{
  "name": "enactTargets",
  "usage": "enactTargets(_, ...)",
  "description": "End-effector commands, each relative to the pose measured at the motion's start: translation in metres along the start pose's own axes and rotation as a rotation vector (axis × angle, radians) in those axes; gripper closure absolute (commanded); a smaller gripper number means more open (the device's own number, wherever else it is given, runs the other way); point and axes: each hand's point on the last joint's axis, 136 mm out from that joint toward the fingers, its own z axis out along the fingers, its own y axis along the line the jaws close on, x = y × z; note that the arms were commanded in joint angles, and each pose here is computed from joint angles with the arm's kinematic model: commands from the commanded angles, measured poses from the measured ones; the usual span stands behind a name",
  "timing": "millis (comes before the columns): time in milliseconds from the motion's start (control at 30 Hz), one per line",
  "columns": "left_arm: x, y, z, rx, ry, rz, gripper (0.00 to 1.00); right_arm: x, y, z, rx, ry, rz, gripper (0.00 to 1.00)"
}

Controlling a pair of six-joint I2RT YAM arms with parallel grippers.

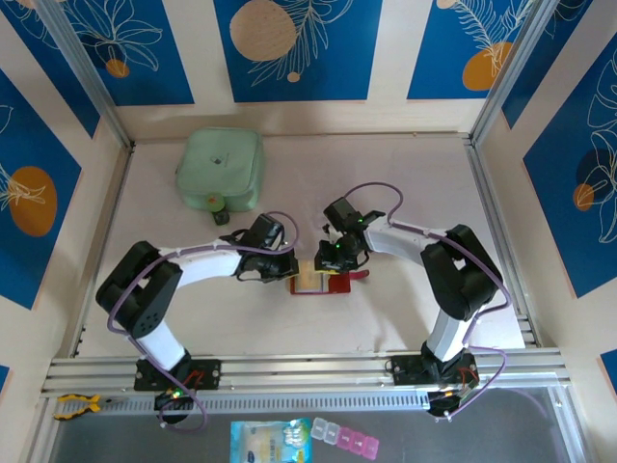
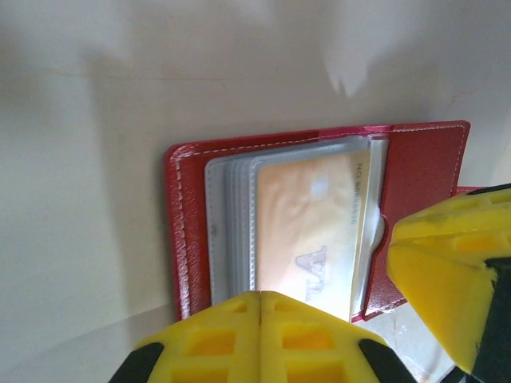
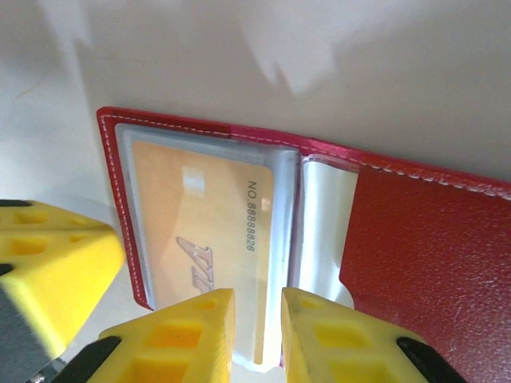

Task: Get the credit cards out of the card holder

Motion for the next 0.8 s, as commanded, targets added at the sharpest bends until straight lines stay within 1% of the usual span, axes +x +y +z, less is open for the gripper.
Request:
enactTargets(0,0.002,-0.008,0.005,0.029,0.019,0.008,0.97,0.006,0.007,-0.004,-0.074,0.021,0.021,0.77)
enactTargets(200,0.003,-0.009,0.010,0.045,0.029,0.012,0.97,0.006,0.011,-0.002,-0.143,0.032,0.037,0.76)
enactTargets(367,0.006,0.002,0.012,0.005,0.036,0.002,0.97,0.006,0.011,0.000,-0.175,0.041,0.047,0.76)
enactTargets(567,0.012,0.015,0.013,-0.041,0.052,-0.009,0.97,0.007,0.008,0.006,-0.182,0.054,0.050,0.77)
enactTargets(767,0.016,0.020,0.012,-0.057,0.055,-0.014,0.97,0.008,0.006,0.011,-0.182,0.064,0.055,0.78)
